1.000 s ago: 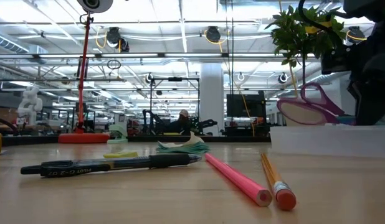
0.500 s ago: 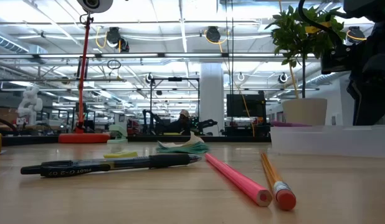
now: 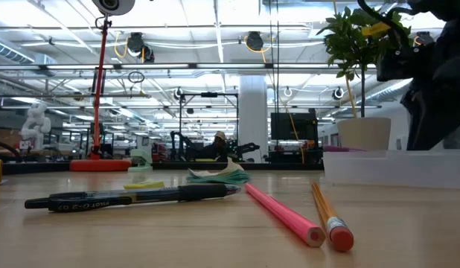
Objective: Pack school essentials
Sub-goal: Put the scissors into the supply box
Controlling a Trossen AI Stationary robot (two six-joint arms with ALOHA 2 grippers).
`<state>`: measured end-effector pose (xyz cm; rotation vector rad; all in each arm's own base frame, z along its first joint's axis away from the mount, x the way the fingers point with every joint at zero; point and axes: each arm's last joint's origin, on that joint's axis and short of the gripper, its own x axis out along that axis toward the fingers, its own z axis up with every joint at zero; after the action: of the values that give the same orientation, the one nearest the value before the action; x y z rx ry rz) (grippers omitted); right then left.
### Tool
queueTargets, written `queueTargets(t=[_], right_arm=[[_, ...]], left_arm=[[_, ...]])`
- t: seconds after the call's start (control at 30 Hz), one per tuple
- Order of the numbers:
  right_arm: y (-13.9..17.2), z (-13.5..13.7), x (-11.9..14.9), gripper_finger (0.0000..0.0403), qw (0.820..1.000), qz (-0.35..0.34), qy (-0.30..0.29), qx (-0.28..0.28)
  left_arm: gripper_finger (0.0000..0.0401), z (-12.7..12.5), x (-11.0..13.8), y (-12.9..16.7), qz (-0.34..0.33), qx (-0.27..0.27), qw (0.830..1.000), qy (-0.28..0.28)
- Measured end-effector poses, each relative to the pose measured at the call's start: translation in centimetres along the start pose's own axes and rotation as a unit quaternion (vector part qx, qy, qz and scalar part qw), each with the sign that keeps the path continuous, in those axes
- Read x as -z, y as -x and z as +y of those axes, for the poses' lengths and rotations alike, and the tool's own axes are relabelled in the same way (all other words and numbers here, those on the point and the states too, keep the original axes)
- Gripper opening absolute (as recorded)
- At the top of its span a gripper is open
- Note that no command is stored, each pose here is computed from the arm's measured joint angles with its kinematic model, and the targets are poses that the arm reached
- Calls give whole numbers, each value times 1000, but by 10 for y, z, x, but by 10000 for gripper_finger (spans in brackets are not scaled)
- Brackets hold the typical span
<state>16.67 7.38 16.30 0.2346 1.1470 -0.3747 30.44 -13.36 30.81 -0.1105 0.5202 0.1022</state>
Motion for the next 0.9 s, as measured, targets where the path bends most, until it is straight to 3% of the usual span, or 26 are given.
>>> queueTargets(t=[0.23,0.43,0.7,0.9], right_arm=[[0,0,0,191,999,-9,30,9],[-7,0,8,216,998,-21,67,6],[-20,-7,20,213,997,-16,76,10],[-24,-8,25,178,997,1,73,-11]], left_arm=[[225,0,0,0,0,0,1000,0],[225,0,0,0,0,0,1000,0],[225,0,0,0,0,0,1000,0],[225,0,0,0,0,0,1000,0]])
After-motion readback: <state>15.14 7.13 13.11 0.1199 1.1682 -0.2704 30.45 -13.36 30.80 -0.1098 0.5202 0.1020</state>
